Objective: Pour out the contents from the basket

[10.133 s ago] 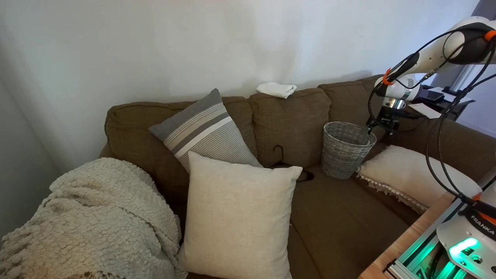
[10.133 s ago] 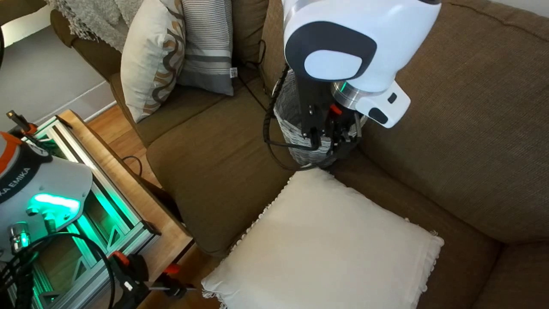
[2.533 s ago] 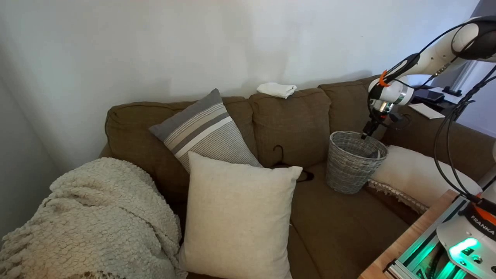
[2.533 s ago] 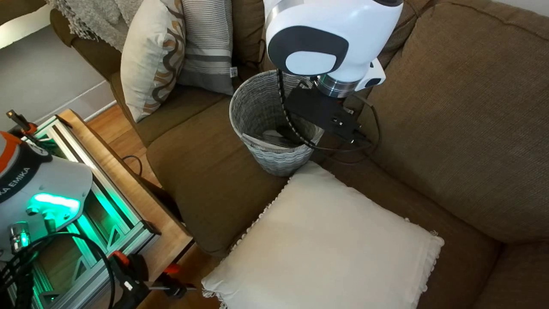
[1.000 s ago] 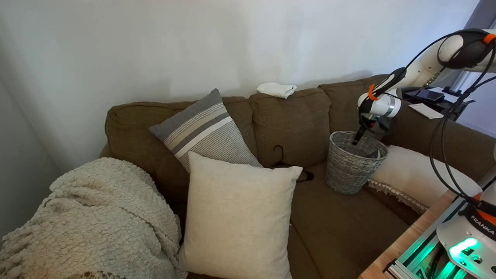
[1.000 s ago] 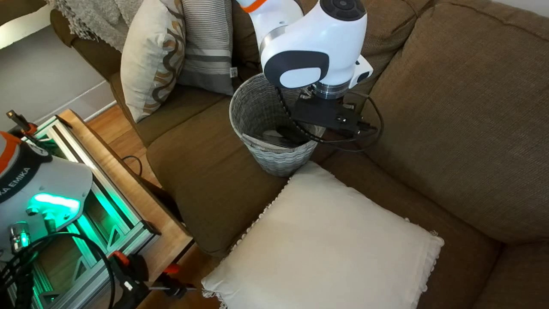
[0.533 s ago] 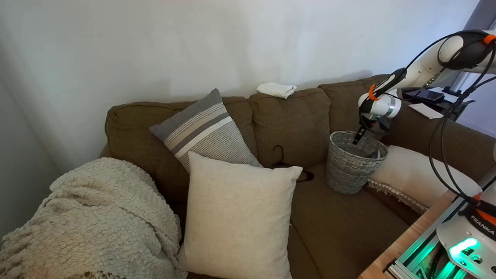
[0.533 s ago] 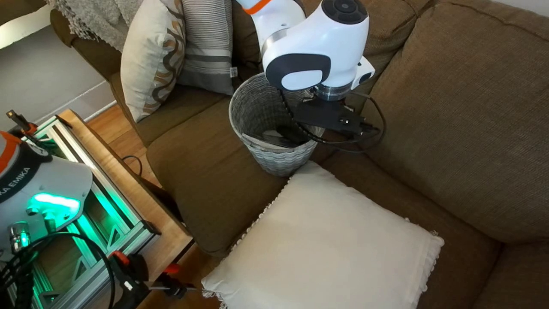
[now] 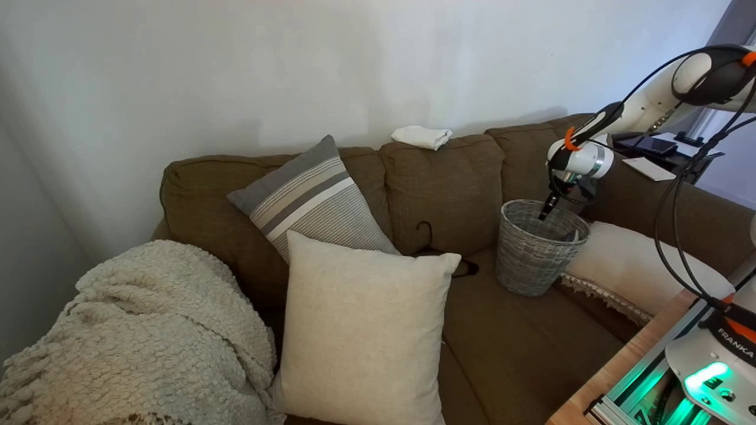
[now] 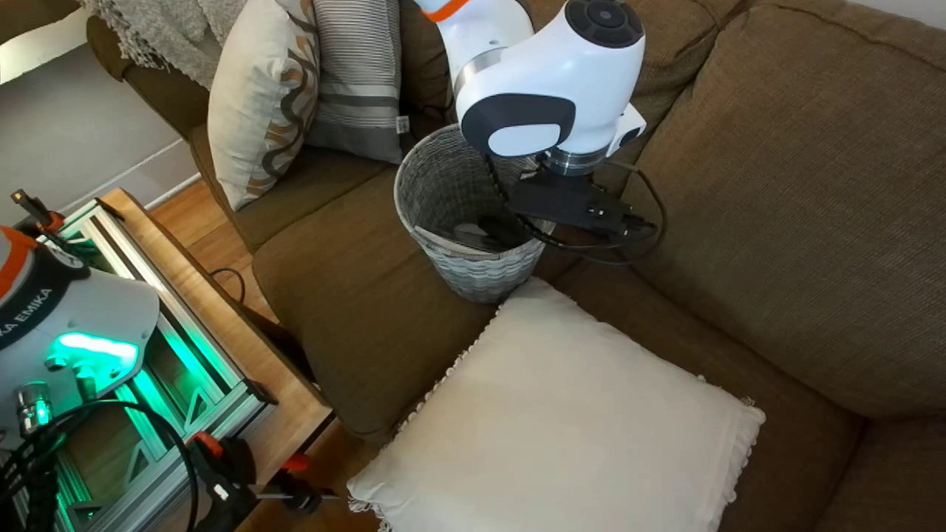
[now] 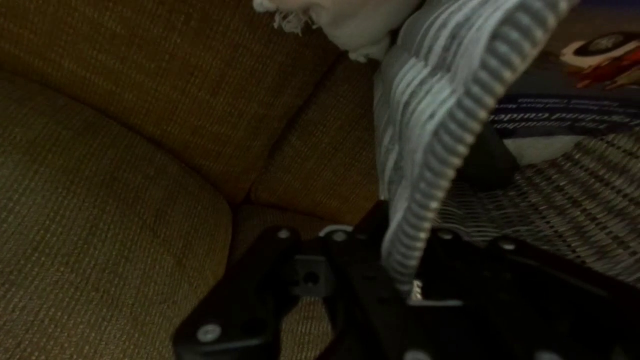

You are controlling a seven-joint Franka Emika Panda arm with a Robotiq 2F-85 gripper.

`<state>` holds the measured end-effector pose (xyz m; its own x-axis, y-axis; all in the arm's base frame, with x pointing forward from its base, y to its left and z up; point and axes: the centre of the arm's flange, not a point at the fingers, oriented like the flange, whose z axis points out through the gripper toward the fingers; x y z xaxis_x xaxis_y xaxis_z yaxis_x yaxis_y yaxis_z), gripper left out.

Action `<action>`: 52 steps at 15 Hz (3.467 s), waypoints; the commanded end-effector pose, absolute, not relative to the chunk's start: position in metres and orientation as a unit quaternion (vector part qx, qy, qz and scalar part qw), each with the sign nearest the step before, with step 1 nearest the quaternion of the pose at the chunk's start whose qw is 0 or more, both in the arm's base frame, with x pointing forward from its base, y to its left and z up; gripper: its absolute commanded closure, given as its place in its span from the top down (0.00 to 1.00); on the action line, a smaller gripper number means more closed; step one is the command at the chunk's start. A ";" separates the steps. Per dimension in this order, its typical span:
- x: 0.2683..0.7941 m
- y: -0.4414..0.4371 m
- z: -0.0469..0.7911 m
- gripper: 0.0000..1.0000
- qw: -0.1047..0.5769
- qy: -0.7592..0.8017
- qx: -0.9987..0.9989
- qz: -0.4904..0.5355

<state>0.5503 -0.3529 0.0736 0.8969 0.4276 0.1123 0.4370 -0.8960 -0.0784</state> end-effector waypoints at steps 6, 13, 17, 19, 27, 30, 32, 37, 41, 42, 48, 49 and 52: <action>0.525 -0.367 0.166 0.03 0.189 -0.260 -0.944 -0.075; 0.514 -0.390 0.292 0.03 0.081 -0.203 -0.967 -0.130; 0.509 -0.392 0.374 0.03 -0.036 -0.163 -0.976 -0.136; 0.512 -0.397 0.398 0.03 -0.086 -0.136 -0.978 -0.136; 0.541 -0.387 0.348 0.03 -0.271 -0.066 -0.951 -0.131; 0.539 -0.377 0.321 0.03 -0.321 -0.036 -0.940 -0.106; 0.543 -0.388 0.307 0.10 -0.280 -0.056 -0.952 -0.107; 0.538 -0.367 0.315 0.03 -0.384 -0.041 -0.921 -0.051; 0.565 -0.314 0.346 0.03 -0.470 -0.039 -0.882 -0.014; 0.571 -0.301 0.354 0.03 -0.493 -0.038 -0.869 -0.004; 0.602 -0.220 0.367 0.03 -0.620 -0.029 -0.782 0.051; 0.605 -0.212 0.369 0.03 -0.639 -0.028 -0.766 0.060; 0.607 -0.197 0.369 0.03 -0.683 -0.027 -0.724 0.091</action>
<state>0.6097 -0.1994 0.3481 0.9900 -0.0428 -0.1344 0.1236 -0.1960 0.9728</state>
